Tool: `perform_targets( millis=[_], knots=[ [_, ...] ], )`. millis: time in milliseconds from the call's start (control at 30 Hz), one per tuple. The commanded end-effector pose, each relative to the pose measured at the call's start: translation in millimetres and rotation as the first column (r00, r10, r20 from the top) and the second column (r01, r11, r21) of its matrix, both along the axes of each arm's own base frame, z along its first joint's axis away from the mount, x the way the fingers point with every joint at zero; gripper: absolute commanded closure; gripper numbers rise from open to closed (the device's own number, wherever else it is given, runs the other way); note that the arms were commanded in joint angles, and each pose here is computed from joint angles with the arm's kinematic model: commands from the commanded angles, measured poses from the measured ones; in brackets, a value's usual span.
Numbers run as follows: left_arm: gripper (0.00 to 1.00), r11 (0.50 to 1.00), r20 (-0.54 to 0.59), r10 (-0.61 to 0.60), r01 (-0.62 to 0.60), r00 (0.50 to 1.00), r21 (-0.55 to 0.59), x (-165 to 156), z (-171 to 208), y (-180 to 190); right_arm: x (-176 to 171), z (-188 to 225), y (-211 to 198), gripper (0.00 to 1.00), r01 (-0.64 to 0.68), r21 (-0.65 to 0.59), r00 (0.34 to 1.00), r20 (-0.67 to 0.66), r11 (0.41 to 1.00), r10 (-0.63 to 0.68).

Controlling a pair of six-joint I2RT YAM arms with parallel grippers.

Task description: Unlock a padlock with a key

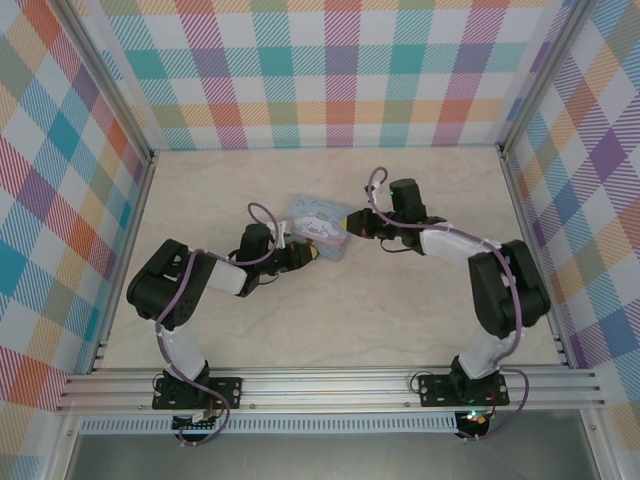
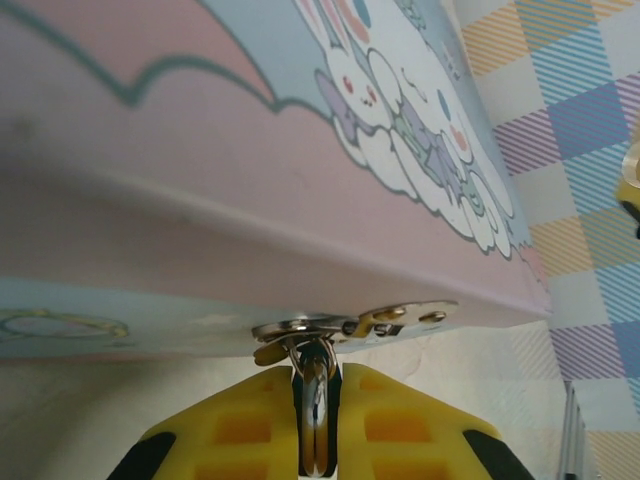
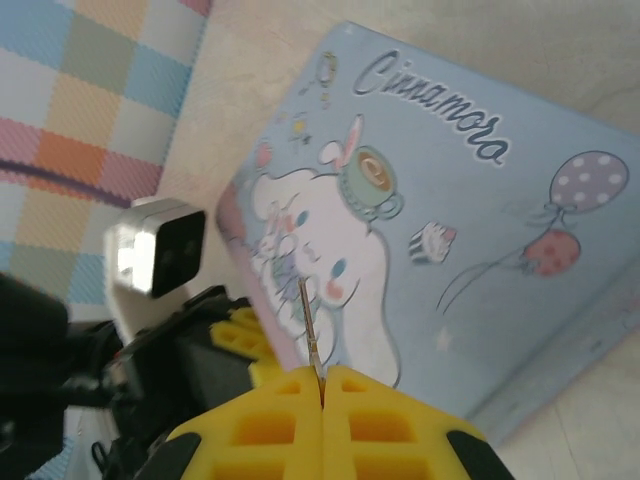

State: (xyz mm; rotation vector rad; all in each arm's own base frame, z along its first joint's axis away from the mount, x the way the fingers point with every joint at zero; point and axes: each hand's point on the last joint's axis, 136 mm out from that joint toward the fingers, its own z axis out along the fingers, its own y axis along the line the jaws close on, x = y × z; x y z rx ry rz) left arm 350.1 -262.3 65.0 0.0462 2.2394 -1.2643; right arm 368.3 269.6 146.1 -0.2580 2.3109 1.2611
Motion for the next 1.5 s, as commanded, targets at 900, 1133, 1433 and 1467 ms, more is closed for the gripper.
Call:
perform_targets(
  millis=[900,1133,1433,1467],
  knots=[
    [0.96,0.999,-0.033,-0.024,0.025,0.999,0.023,-14.8,-3.4,4.3,-60.7,-18.7,36.5,0.98,-0.229,0.009,0.971,-0.067,0.973,0.229],
    [0.96,1.000,-0.047,0.003,-0.002,0.999,0.030,-3.9,-11.6,19.5,-18.9,-19.5,41.4,0.98,-0.165,-0.031,0.986,-0.045,0.986,0.163],
    [0.89,1.000,-0.059,-0.010,0.011,0.998,0.012,-0.8,-21.8,25.2,11.2,-56.1,38.8,0.98,-0.093,-0.123,0.993,-0.088,0.988,0.082],
    [0.87,1.000,-0.062,-0.009,0.010,0.998,0.011,-0.1,-23.1,24.8,11.4,-60.0,37.4,0.98,-0.086,-0.131,0.993,-0.096,0.988,0.074]
  ],
)
